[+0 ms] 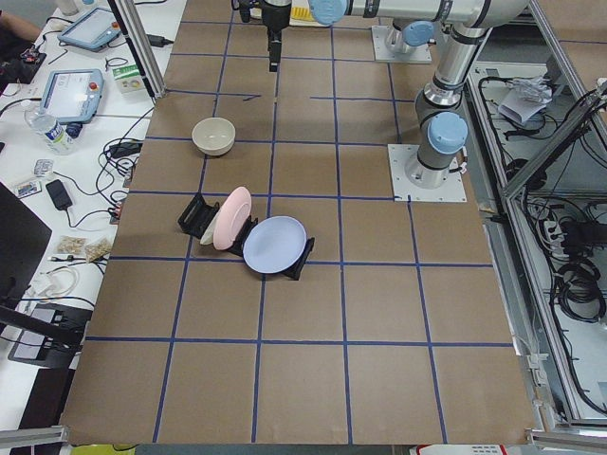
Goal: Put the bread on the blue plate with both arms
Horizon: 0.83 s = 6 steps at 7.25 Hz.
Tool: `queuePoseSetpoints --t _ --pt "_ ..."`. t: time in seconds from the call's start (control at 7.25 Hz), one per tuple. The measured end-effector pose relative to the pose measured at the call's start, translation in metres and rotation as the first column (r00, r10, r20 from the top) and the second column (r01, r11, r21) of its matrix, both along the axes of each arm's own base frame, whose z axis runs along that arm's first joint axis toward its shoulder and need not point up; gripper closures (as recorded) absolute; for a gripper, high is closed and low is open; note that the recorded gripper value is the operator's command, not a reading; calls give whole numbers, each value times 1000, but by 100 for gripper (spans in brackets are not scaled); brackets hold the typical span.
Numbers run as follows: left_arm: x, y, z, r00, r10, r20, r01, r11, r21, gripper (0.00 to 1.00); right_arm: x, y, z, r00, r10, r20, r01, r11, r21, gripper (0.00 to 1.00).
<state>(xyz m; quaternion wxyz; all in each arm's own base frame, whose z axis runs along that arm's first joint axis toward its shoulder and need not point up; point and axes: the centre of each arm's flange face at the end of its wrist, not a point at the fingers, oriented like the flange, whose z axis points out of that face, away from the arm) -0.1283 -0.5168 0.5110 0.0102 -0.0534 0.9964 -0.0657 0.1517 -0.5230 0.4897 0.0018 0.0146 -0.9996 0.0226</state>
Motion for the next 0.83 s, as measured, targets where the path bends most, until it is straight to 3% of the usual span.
queuePoseSetpoints --t 0.83 --pt "0 2 1 1000 0 1 0 1000 -7 0 -9 -1 -11 1000 8 -17 -7 1000 22 0"
